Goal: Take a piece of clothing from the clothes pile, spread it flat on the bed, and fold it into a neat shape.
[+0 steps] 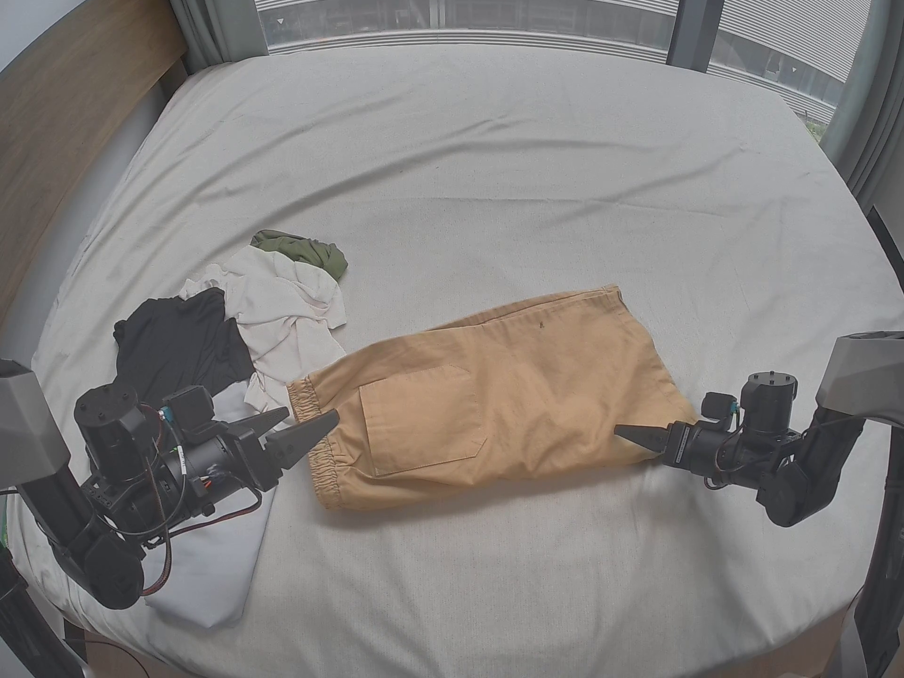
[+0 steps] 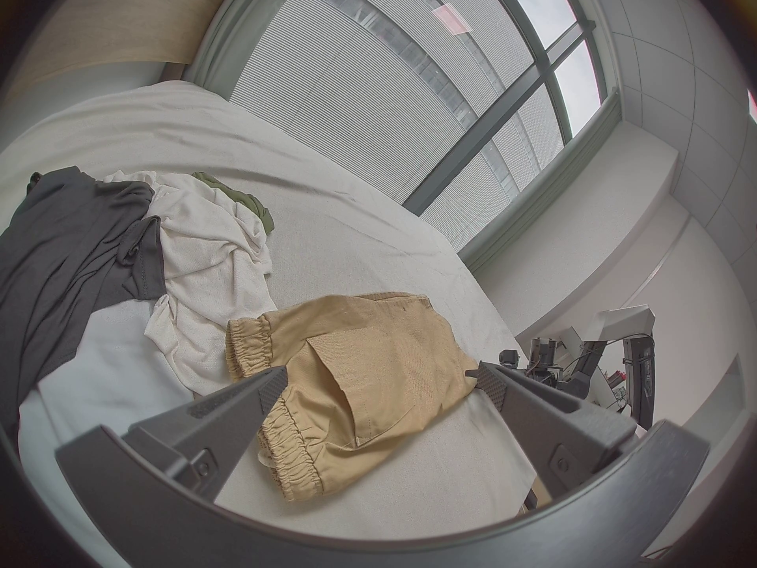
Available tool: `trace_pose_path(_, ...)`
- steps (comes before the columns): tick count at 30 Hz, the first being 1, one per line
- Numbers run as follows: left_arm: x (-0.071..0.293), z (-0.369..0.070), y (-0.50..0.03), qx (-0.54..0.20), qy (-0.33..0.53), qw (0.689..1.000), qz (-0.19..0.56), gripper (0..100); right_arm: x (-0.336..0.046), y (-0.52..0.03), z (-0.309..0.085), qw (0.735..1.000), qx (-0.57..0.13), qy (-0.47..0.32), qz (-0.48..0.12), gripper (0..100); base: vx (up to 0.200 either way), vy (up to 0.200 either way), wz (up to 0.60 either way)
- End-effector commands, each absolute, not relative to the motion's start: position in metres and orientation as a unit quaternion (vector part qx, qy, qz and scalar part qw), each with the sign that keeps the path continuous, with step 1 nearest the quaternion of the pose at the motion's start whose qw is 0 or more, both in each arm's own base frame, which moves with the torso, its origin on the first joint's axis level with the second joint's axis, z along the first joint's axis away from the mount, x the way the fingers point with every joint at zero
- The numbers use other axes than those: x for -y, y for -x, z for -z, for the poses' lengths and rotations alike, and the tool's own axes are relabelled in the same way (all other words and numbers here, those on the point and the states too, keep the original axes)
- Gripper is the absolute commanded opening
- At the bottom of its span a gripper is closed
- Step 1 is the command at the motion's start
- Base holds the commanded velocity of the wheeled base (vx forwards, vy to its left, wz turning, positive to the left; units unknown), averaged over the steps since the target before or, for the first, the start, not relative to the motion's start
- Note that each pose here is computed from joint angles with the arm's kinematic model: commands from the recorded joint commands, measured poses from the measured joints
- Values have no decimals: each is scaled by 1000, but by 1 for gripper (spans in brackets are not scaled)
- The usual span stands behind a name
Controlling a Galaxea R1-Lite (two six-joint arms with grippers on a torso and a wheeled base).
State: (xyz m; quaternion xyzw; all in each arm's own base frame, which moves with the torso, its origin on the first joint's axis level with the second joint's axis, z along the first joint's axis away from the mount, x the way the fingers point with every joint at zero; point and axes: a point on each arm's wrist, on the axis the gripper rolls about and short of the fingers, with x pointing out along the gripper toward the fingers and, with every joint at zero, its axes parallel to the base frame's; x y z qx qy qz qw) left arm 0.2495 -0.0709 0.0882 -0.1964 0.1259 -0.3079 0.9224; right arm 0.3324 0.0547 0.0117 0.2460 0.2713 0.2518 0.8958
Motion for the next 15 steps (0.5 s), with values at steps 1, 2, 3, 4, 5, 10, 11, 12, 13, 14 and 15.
trace_pose_path(1,70,-88,-250,-126,197,923,306,100,-64,-338,-6,892,-262,-259,-262,100,0,0,0)
trace_pose_path(2,70,-88,-250,-126,197,923,306,100,-66,-340,-6,891,-255,-265,-265,100,0,0,0)
trace_pose_path(3,70,-88,-250,-126,197,923,306,100,-66,-340,-6,891,-255,-265,-265,100,0,0,0)
trace_pose_path(4,70,-88,-250,-126,197,923,306,100,-69,-342,-5,891,-239,-274,-271,100,0,0,0)
trace_pose_path(5,70,-88,-250,-126,198,923,306,100,-71,-344,-4,892,-232,-276,-273,100,0,0,0)
trace_pose_path(10,70,-88,-250,-126,197,923,306,100,-75,-347,5,892,-229,-277,-273,100,0,0,0)
trace_pose_path(11,70,-88,-250,-126,197,923,306,100,-75,-347,5,892,-229,-277,-273,100,0,0,0)
trace_pose_path(12,70,-88,-250,-127,198,923,306,100,-76,-347,5,893,-228,-276,-271,100,0,0,0)
trace_pose_path(13,70,-88,-250,-127,198,923,306,100,-76,-347,5,894,-228,-276,-269,100,0,0,0)
trace_pose_path(14,70,-88,-250,-126,197,923,306,100,-76,-347,5,895,-228,-276,-268,100,0,0,0)
trace_pose_path(15,70,-88,-250,-126,197,923,306,100,-76,-347,5,895,-228,-276,-268,100,0,0,0)
